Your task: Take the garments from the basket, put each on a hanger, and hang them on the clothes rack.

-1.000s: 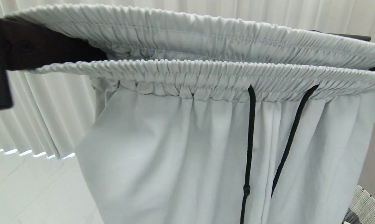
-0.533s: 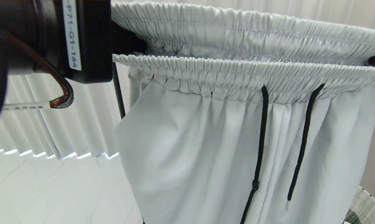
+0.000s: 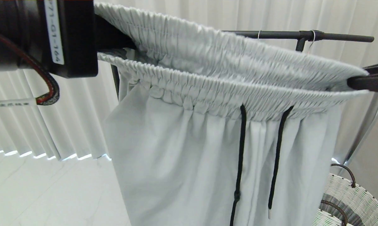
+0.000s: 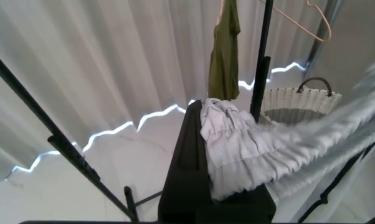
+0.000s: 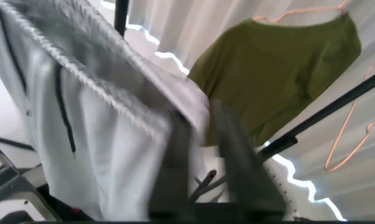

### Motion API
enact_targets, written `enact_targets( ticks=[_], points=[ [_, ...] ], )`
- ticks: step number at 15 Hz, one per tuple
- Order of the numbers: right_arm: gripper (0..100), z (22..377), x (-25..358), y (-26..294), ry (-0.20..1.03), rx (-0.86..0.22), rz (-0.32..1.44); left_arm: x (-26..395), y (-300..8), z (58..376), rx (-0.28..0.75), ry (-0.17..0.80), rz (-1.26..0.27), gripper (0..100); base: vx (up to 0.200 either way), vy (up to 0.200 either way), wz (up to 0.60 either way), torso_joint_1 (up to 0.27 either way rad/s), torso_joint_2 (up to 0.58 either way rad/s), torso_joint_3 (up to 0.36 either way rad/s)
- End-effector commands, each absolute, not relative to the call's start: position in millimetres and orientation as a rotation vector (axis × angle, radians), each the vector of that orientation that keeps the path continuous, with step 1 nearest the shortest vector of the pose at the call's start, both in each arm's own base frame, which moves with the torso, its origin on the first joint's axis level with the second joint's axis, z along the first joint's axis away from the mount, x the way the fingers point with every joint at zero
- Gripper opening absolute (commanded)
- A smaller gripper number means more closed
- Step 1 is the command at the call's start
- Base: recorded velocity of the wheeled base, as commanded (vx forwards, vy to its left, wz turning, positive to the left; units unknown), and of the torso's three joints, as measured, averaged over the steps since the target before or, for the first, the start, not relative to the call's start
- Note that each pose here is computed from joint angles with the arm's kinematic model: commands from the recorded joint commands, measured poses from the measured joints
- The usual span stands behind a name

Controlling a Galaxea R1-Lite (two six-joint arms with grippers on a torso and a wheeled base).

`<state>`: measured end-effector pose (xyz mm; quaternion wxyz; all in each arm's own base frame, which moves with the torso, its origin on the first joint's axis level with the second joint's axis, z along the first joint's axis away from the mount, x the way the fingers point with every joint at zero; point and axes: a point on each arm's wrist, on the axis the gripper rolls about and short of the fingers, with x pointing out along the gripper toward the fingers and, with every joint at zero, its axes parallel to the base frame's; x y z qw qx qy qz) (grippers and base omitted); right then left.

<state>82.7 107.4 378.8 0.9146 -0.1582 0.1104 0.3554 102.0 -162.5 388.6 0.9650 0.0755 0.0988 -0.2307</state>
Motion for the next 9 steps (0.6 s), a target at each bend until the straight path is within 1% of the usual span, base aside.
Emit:
enact_targets(
  ticks=[1,4,6,8,9],
  points=[
    [100,371.8,77.6,102.5,0.237,-0.342,0.744,101.2,-160.2,389.2,0.148,0.197,-0.457,0,0.0,0.0,0.0,0.0,0.0,0.0],
    [100,368.8,63.0,85.2,0.214,-0.329,0.762,103.4,-161.3,384.4,0.17,0.202,-0.394,0,0.0,0.0,0.0,0.0,0.0,0.0],
    [100,363.3,59.5,75.1,0.221,-0.322,0.725,110.7,-155.1,378.7,0.181,0.217,-0.326,0,0.0,0.0,0.0,0.0,0.0,0.0],
    [100,349.2,70.1,58.5,0.301,-0.342,0.497,107.7,-141.6,374.8,0.199,0.219,-0.282,0,0.0,0.0,0.0,0.0,0.0,0.0],
    [100,334.8,78.9,46.3,0.388,-0.371,0.315,103.6,-125.3,365.2,0.249,0.233,-0.252,0,0.0,0.0,0.0,0.0,0.0,0.0]
  ],
)
